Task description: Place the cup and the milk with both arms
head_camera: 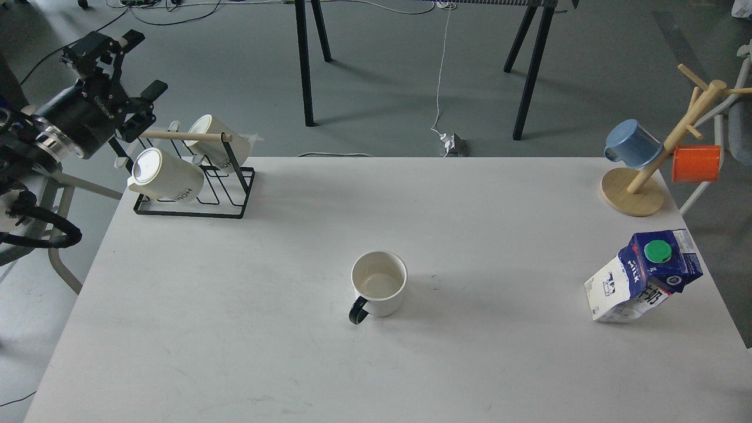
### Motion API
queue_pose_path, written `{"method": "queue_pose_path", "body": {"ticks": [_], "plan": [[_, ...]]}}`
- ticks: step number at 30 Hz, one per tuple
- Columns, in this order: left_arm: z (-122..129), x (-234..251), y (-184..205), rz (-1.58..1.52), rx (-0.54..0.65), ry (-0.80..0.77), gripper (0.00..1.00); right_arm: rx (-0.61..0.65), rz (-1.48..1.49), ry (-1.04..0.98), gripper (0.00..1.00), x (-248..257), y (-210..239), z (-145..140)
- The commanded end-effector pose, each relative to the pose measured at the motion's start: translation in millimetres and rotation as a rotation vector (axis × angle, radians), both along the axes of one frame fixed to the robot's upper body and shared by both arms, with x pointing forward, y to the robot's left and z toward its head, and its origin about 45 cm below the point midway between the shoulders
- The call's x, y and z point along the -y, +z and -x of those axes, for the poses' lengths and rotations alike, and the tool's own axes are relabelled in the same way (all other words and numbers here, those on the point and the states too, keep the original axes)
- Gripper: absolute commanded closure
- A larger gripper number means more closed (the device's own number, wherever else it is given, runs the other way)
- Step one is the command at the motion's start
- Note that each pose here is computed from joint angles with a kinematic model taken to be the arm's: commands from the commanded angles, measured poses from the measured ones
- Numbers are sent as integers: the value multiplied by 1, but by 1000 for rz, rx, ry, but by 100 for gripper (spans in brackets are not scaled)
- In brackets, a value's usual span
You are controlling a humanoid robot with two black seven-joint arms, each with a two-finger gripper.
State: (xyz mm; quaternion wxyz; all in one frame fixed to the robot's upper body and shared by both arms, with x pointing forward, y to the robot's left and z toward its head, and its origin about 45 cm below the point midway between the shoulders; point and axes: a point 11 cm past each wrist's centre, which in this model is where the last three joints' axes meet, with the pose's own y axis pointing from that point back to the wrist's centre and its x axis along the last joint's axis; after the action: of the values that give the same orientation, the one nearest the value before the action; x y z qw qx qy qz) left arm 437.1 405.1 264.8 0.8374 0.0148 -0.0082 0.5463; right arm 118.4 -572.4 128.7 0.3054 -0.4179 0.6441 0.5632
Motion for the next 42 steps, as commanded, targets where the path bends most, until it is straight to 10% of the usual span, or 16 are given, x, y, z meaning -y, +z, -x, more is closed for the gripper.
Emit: {"method": "queue_pose_path", "body": {"ticks": [1,10,42], "plan": [[0,0,-1,-1,-1,-1,9,-44,-102,59,2,-43,-31,8],[1,0,-2,-5,-4,-2,9,-36,-234,188,2,-121,-65,-1],[16,-6,-31,-16,-70,7,9,185,-232,215,7,-133,-35,-99]]}}
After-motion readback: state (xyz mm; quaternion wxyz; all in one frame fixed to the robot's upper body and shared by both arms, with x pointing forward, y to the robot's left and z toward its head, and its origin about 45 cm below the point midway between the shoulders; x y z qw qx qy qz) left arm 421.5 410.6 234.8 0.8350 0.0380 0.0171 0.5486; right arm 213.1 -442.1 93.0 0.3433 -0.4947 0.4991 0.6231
